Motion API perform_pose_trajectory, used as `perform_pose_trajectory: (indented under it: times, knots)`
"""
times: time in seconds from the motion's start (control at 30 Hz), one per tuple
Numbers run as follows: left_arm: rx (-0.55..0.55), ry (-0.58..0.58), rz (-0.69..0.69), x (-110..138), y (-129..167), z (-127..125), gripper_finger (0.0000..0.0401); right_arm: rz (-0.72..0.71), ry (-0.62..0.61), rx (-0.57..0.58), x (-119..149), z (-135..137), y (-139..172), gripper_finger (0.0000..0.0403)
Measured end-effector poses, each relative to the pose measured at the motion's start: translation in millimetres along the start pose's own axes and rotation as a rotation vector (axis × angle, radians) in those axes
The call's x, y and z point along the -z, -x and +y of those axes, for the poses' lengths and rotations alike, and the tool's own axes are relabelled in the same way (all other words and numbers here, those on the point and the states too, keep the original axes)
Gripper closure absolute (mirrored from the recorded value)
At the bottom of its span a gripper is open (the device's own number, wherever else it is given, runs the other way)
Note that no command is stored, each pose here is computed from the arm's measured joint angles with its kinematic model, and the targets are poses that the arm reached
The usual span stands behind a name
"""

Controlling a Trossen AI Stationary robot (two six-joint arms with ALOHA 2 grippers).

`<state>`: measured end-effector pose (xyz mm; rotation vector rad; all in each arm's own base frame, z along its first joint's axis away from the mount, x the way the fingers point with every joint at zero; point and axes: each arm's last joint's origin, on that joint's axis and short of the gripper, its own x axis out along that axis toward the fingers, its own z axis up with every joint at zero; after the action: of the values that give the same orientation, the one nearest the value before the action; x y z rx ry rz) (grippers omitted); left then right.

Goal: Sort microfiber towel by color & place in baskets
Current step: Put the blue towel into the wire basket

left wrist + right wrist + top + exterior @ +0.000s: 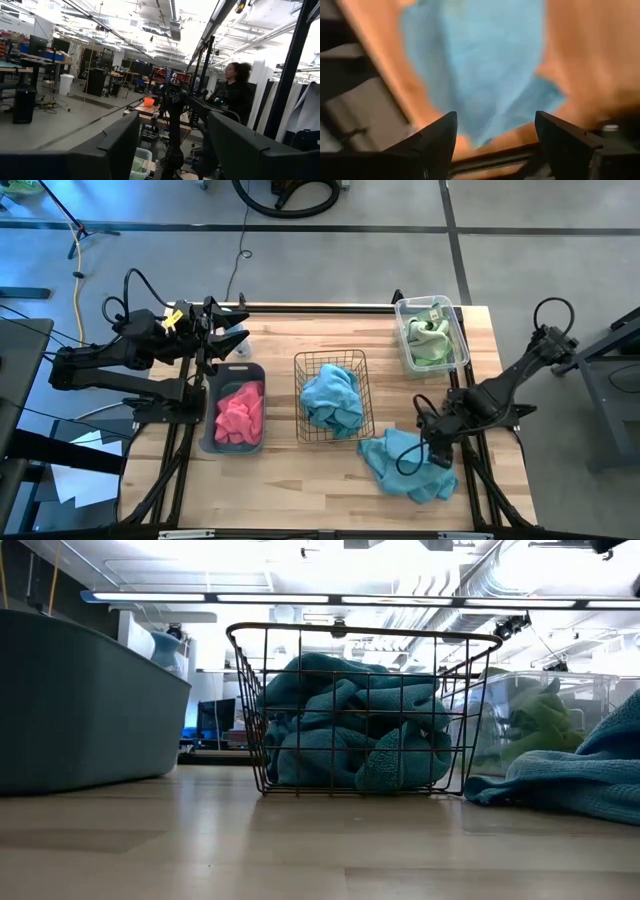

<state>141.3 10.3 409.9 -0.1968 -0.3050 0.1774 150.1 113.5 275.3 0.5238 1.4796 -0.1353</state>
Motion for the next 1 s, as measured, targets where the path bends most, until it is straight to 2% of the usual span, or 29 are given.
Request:
perform_pose_trajectory:
  times: [0.13, 0.27, 0.4, 0.5, 0.8, 0.9, 1.0]
  knots:
    - [-0.003, -0.002, 0.013, 1.2, 0.0, 0.3, 0.0176, -0.002, -0.03, -0.135, 4.6, 0.8, -6.0, 0.0139]
    - [-0.004, -0.003, 0.021, 2.0, 0.0, 0.4, 0.0176, -0.004, -0.153, -0.139, 11.1, -12.6, -19.0, 0.0139]
    - [-0.004, -0.002, 0.02, 2.0, 0.0, 0.4, 0.0176, -0.014, -0.25, -0.209, 15.0, -23.1, -32.4, 0.0139]
    - [-0.004, 0.004, 0.02, 2.0, 0.0, 0.4, 0.0176, 0.003, -0.311, -0.193, 18.6, -32.5, -43.0, 0.0139]
    - [-0.006, 0.023, 0.02, 2.0, 0.0, 0.5, 0.0176, -0.034, -0.29, -0.326, 11.4, -20.5, -51.1, 0.0142]
    - [-0.008, 0.023, 0.02, 2.0, -0.1, 0.5, 0.0176, -0.016, -0.295, -0.314, 9.2, -16.8, -56.8, 0.0165]
    - [-0.008, 0.023, 0.02, 2.0, -0.1, 0.5, 0.0176, -0.021, -0.285, -0.33, 5.5, -10.8, -61.6, 0.0227]
